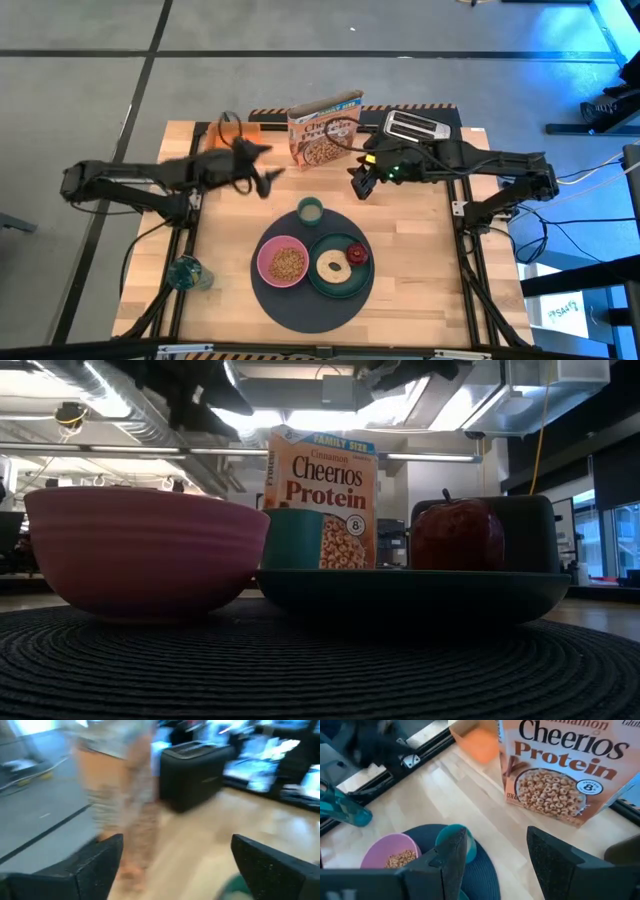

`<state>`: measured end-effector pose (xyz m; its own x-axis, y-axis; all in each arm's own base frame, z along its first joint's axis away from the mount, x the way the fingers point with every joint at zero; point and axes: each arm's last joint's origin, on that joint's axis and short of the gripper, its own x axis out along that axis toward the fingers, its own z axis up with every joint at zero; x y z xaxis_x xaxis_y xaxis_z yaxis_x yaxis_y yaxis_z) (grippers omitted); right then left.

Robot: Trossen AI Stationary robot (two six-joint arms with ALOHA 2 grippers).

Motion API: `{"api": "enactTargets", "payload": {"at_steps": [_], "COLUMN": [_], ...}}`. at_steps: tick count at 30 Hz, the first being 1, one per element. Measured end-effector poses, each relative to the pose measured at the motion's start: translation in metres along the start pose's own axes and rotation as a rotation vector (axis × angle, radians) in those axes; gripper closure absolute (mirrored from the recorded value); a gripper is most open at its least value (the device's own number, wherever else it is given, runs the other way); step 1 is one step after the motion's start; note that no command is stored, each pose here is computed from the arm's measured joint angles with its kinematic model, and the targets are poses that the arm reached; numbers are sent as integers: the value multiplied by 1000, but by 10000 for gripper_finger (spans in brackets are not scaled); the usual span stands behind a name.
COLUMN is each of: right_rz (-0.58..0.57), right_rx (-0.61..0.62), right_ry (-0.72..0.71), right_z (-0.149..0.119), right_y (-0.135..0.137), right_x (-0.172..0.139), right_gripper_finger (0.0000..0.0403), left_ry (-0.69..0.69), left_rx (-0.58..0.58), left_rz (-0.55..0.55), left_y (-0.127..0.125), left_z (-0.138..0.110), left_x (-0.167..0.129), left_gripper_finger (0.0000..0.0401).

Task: Arrange a breakfast setting
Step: Put the spoon on the table mat to the left of the pink bowl

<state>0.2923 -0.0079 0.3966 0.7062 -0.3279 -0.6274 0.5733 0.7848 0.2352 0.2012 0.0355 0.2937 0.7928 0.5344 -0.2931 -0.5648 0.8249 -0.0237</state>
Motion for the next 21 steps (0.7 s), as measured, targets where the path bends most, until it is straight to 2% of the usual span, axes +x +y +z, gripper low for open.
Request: {"api": "enactTargets", "payload": {"at_steps": [3, 6, 10, 13, 15, 17, 19, 21], "right_rz": [5, 17, 64, 106, 103, 79, 53, 36], "right_rx": [4, 7, -3, -12, -23, -40, -49, -42], "right_ry": [-6, -11, -15, -10, -14, -32, -54, -66], "right_z": [1, 1, 5, 7, 7, 7, 7, 9], "right_y": [0, -1, -7, -12, -16, -20, -26, -32], "right_x": [-2, -6, -17, -26, -33, -42, -50, -54], "right_gripper_finger": [205, 205, 205, 205, 205, 205, 205, 205], "left_ry": [56, 118, 218, 320, 407, 481, 559, 649], "left_rx": [-5, -64, -204, -331, -370, -373, -340, -258], "left_rz": [112, 182, 179, 133, 53, -76, -261, -465], "left_y": [18, 37, 55, 57, 55, 49, 40, 32], "left_z": [26, 40, 50, 57, 63, 73, 82, 86], "left_x": [-8, -11, -18, -30, -43, -61, -79, -97], "left_gripper_finger": [68, 98, 121, 128, 133, 139, 147, 154]}}
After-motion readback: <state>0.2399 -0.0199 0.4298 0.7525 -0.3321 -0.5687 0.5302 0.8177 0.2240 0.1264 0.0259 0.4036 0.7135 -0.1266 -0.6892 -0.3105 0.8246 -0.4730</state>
